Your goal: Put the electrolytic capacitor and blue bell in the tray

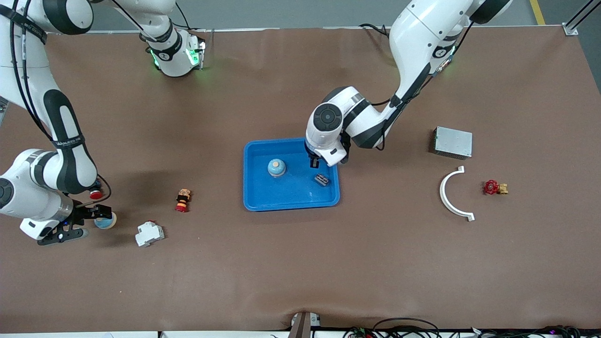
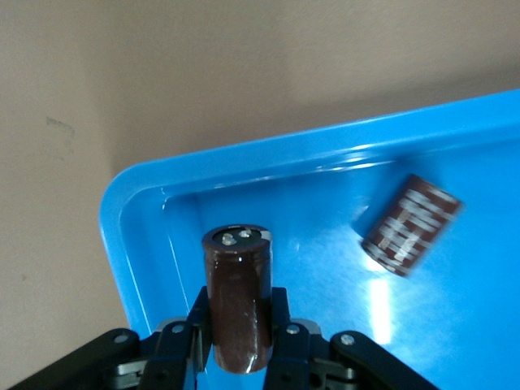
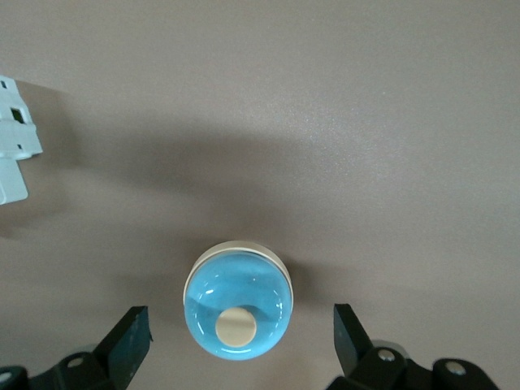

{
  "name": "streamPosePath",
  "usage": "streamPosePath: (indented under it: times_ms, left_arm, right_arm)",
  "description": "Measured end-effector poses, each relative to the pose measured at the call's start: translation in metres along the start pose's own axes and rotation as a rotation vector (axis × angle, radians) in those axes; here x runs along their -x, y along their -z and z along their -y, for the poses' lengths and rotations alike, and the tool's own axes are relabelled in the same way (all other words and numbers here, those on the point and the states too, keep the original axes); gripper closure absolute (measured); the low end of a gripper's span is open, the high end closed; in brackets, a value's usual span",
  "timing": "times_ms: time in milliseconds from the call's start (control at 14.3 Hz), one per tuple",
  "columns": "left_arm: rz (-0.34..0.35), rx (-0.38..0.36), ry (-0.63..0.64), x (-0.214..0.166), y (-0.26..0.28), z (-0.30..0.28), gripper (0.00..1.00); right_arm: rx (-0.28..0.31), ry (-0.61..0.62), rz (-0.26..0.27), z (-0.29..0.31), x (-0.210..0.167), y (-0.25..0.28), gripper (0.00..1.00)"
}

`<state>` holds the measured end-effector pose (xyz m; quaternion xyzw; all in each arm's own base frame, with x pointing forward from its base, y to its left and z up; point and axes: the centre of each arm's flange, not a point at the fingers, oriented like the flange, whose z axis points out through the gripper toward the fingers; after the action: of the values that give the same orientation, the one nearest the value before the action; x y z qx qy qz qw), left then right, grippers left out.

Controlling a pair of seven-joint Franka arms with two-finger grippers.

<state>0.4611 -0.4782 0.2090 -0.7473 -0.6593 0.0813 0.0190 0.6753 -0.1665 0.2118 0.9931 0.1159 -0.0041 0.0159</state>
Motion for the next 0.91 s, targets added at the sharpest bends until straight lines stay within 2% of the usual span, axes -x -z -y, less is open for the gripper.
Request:
streamPosePath:
  times_ms: [140, 210, 631, 701, 771, 911]
  left_arm:
    - [-0.003, -0.012, 0.004, -0.002, -0.010, 0.000, 0.68]
    - [-0.006, -0.013, 0.002, -0.002, -0.012, -0.001, 0.63]
    - [-0.032, 0.045, -0.030, -0.004, 0.008, -0.013, 0.04]
    - [-0.043, 0.060, -0.034, -0.007, 0.018, -0.017, 0.00]
    - [-0.069, 0.081, -0.049, -0.009, 0.030, -0.020, 0.00]
    - [-0.183, 0.097, -0.118, -0.018, 0.056, -0.026, 0.00]
  right_arm:
    - [-0.002, 0.001, 0.003, 0.001, 0.000, -0.003, 0.00]
    - [-0.001, 0.001, 0.000, 0.001, 0.000, -0.005, 0.00]
    - [-0.007, 0.002, 0.005, 0.003, 0.001, -0.029, 0.00]
    - [-0.008, 0.002, 0.006, 0.003, 0.002, -0.030, 0.00]
    - [-0.009, 0.002, 0.007, 0.003, 0.002, -0.031, 0.00]
    - [-0.010, 0.003, 0.009, 0.004, 0.002, -0.032, 0.00]
